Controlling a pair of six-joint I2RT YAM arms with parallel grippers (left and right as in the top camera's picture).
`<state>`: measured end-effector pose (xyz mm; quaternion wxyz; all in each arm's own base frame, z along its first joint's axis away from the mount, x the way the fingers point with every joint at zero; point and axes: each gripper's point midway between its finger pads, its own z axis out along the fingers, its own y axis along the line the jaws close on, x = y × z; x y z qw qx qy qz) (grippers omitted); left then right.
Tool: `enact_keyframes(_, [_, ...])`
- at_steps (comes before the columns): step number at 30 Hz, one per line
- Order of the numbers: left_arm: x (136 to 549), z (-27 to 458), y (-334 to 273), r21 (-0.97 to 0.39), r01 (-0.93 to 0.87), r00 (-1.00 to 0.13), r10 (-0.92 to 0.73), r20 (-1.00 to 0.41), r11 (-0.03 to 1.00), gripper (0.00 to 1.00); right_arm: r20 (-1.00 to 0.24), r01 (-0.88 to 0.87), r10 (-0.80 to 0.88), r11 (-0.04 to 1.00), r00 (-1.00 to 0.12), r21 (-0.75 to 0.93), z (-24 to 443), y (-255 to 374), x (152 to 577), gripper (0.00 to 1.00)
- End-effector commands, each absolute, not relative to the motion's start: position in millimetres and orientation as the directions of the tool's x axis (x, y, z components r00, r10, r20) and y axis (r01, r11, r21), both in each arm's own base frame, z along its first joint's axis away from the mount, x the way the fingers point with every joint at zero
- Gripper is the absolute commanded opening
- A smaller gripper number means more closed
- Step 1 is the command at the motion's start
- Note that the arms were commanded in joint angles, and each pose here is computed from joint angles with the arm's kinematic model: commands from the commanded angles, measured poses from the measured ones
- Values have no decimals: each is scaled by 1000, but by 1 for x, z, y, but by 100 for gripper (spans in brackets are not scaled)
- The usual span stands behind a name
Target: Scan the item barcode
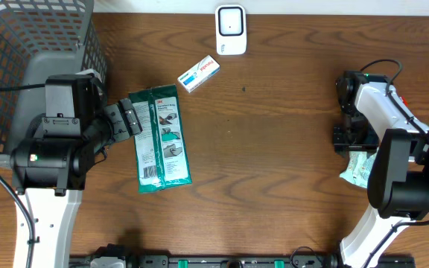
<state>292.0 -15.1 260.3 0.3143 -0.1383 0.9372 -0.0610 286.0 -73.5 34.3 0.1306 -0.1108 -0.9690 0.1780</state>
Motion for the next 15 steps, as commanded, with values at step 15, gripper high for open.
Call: enact_keyframes(15, [293,263,-13,-185,-211,-762,-280,-583,960,90,115,99,52,887,-992,450,36,142,339,58])
